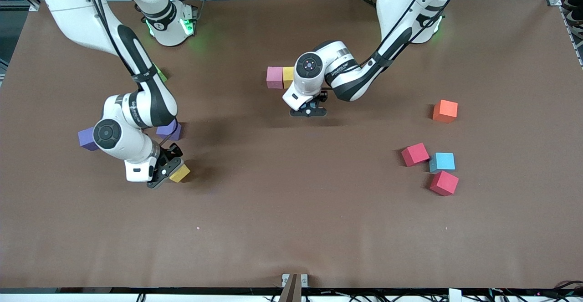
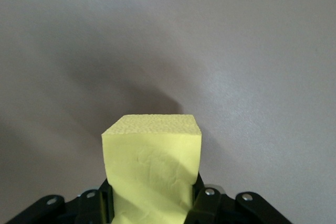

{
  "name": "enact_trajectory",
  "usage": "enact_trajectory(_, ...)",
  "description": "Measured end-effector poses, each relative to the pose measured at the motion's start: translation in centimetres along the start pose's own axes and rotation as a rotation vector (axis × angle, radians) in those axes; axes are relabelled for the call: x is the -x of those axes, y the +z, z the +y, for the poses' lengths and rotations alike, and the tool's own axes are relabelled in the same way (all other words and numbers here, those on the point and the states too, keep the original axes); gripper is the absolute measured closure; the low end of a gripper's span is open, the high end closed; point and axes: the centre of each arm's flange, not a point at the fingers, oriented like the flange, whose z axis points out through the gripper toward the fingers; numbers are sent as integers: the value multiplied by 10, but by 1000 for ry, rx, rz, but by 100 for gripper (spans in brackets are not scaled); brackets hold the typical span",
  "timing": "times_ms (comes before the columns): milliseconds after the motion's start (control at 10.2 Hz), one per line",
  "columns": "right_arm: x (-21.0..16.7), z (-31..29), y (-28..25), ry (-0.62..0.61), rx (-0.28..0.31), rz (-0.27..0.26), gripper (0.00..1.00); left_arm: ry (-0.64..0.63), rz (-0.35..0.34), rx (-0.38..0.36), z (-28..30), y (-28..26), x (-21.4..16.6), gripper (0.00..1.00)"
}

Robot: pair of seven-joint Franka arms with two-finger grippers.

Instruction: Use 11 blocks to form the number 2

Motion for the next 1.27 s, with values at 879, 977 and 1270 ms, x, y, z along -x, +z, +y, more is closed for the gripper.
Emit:
enact_trajectory(879,-73,-126,-24,-240,0,12,47,-191,138,-93,-85,-261,-27,0)
enact_trajectory(977,-85,-157,-23,-292,-2,12,47,-194,131,-88,-116,-271,-48,0)
enact_trajectory(1270,-112,-263,-20,-464,-7,8,47,-262,81,-81,-223,-268,-117,0)
